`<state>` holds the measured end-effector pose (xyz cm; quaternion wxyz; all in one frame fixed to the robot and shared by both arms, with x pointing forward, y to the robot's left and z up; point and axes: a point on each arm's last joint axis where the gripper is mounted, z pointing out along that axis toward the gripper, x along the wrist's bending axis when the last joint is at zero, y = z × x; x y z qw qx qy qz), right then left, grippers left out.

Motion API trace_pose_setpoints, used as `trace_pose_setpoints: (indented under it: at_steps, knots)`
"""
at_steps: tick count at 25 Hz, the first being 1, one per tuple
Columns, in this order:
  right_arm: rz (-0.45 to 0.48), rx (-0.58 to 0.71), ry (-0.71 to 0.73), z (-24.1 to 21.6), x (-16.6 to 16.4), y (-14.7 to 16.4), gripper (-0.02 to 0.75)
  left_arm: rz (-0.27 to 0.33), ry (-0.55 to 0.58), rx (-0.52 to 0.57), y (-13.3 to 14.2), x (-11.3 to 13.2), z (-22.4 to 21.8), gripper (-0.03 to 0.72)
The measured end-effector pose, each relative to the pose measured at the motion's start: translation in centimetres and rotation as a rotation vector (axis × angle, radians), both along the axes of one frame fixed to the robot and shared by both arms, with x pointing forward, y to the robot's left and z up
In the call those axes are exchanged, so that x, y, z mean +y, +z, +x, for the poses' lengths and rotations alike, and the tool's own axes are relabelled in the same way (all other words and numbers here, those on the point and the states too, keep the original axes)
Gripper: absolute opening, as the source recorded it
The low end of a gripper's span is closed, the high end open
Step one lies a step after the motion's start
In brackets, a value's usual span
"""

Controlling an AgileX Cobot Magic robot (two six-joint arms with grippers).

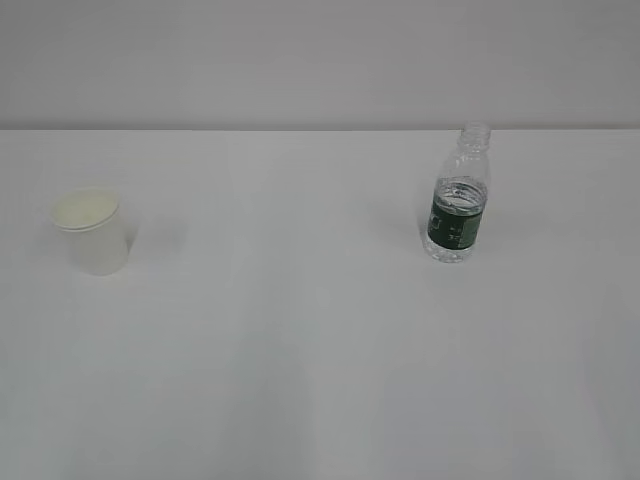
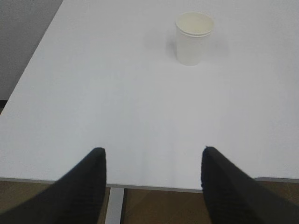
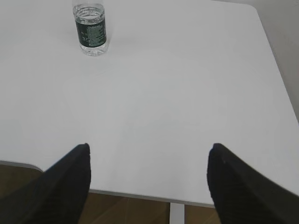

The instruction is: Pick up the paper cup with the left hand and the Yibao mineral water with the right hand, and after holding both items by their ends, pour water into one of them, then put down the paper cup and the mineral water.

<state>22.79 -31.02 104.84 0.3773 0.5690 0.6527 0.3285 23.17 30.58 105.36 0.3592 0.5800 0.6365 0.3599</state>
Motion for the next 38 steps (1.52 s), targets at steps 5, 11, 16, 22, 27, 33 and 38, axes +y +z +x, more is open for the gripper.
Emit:
trace_pose_setpoints:
  at_steps: [5, 11, 16, 22, 27, 33, 38]
  knots:
    - [0.0, 0.0, 0.0, 0.0, 0.0, 0.0, 0.589, 0.0, 0.0, 0.0, 0.0, 0.0, 0.0, 0.456]
    - [0.0, -0.004, 0.0, 0.0, 0.0, 0.1, 0.589, -0.003, -0.002, 0.0, 0.0, 0.0, 0.0, 0.456]
    - [0.002, -0.031, 0.002, 0.0, 0.0, 0.4, 0.589, -0.004, -0.005, -0.067, 0.9, -0.1, 0.0, 0.456]
    - [0.014, -0.13, 0.014, 0.2, 0.1, 1.4, 0.589, -0.009, -0.017, -0.243, 2.6, -0.2, 0.4, 0.453]
    - [0.021, -0.232, 0.025, 0.5, 0.2, 2.3, 0.589, -0.012, -0.022, -0.279, 3.3, -0.2, 1.5, 0.45]
    - [0.045, -0.265, 0.053, 3.3, 0.9, 3.7, 0.589, -0.012, -0.026, -0.264, 4.0, -0.3, 3.9, 0.45]
    - [0.071, -0.241, 0.069, 5.8, 1.5, 4.2, 0.589, -0.013, -0.029, -0.254, 3.9, -0.3, 5.7, 0.449]
